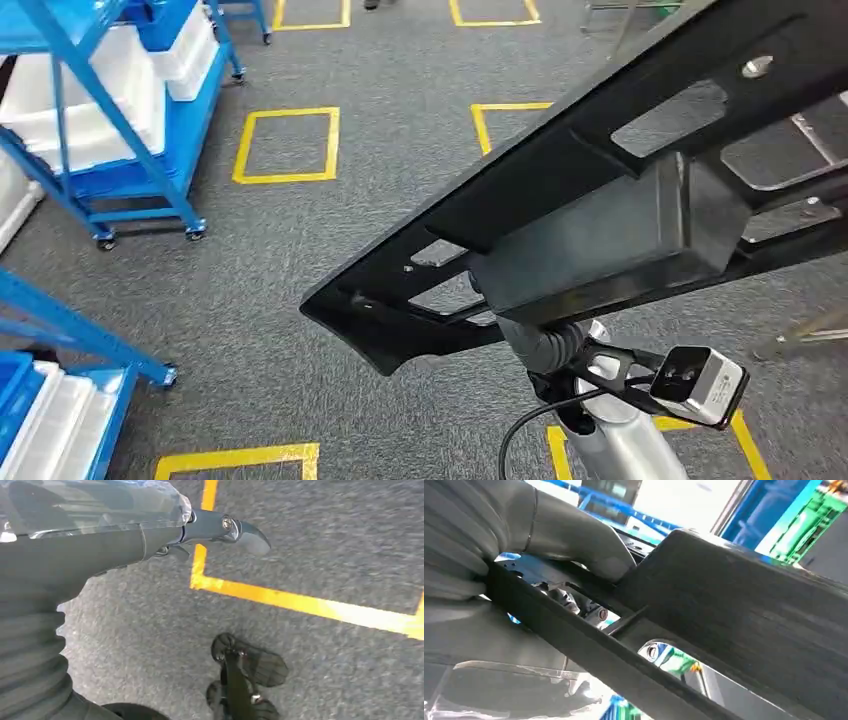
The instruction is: Take the parts from the cabinet and place them on the table.
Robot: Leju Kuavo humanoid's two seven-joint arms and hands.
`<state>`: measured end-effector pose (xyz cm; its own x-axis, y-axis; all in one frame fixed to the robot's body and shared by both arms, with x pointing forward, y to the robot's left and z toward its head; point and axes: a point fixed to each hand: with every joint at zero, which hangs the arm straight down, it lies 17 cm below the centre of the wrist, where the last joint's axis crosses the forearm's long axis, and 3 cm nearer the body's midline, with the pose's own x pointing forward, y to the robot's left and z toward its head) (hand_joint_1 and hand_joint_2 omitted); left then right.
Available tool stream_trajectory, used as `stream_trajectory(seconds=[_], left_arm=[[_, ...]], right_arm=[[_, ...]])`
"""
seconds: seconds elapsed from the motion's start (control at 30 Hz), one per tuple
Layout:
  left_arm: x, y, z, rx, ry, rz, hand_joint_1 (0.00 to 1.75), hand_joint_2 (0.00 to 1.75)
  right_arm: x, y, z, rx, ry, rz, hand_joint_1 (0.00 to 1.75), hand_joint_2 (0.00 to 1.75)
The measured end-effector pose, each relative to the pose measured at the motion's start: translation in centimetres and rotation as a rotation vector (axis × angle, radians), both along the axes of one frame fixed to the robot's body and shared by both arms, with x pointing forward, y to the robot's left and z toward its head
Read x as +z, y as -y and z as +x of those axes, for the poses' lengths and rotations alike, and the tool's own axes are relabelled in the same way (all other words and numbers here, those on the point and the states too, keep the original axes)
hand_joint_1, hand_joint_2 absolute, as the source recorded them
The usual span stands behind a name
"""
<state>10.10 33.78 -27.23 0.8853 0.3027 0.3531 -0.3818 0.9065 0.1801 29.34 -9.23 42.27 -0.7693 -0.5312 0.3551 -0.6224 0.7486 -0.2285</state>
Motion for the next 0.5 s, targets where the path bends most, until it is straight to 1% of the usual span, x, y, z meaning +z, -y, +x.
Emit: stream_trajectory(seconds=[0.1, 0.23, 0.33, 0.5], left_arm=[[0.05, -1.00, -0.08, 0.029, -0.002, 0.013, 0.00, 1.75], [0.05, -1.39, -0.11, 0.057, -0.008, 0.008, 0.00, 1.75], [-0.10, -1.34, -0.78, 0.066, -0.021, 0.001, 0.00, 1.75], [-0.06, -0.62, -0.23, 0.066, -0.008, -0.019, 0.00, 1.75]], right_arm=[[-0.34, 0.15, 0.23, -0.008, -0.010, -0.001, 1.75, 1.75], [-0.41, 0.63, 0.55, -0.018, -0.018, 0.007, 1.75, 1.75], [-0.86, 0.76, 0.81, -0.014, -0.039, 0.010, 1.75, 1.75], [-0.86, 0.55, 1.03, -0.011, -0.047, 0.004, 1.75, 1.75]])
